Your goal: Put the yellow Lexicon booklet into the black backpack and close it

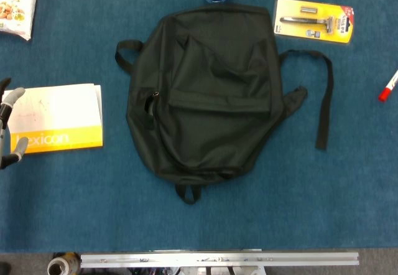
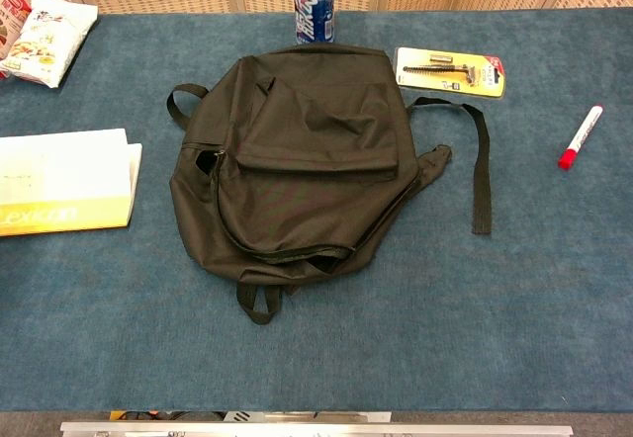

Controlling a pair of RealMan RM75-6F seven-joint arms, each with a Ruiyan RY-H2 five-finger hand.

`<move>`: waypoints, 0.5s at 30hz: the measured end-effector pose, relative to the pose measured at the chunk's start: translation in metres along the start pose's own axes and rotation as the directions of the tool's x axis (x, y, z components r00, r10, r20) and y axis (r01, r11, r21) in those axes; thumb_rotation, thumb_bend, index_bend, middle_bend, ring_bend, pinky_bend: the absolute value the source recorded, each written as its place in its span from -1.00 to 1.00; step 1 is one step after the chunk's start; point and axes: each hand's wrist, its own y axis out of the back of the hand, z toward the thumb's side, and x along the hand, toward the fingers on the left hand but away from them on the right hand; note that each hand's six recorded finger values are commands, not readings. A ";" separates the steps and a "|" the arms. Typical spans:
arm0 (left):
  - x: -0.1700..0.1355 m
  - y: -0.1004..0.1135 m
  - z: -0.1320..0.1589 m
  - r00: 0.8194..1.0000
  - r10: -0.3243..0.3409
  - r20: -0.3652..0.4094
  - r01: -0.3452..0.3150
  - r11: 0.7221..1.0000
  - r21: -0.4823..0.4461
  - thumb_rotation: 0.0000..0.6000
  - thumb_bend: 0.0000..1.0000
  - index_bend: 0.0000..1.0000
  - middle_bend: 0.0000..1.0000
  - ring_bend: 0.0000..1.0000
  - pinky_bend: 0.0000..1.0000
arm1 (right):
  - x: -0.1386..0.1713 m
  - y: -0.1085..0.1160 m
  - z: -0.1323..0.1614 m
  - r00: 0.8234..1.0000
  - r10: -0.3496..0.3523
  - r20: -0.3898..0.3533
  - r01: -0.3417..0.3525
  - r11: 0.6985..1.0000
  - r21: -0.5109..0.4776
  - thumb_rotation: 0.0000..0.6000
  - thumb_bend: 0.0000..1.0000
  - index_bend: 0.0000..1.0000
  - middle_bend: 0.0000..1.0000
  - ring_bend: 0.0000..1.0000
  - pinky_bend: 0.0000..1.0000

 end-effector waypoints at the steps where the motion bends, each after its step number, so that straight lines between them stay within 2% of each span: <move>1: 0.000 -0.001 0.000 1.000 -0.003 0.000 0.003 1.000 0.001 1.00 -0.51 -0.69 -0.86 -0.90 -0.59 | 0.000 0.001 0.000 1.000 -0.002 0.000 0.002 1.000 -0.001 1.00 -0.47 -0.41 -0.23 -0.46 -0.09; 10: -0.001 0.001 -0.003 1.000 0.001 -0.005 -0.001 1.000 -0.001 1.00 -0.51 -0.69 -0.86 -0.90 -0.58 | -0.002 0.010 0.008 1.000 -0.010 -0.027 0.010 1.000 0.001 1.00 -0.48 -0.41 -0.23 -0.46 -0.09; 15: 0.000 -0.002 -0.005 1.000 -0.009 -0.001 0.009 1.000 0.029 1.00 -0.51 -0.69 -0.85 -0.90 -0.59 | -0.007 0.015 0.018 0.998 -0.002 -0.059 0.002 1.000 -0.004 1.00 -0.48 -0.41 -0.23 -0.46 -0.09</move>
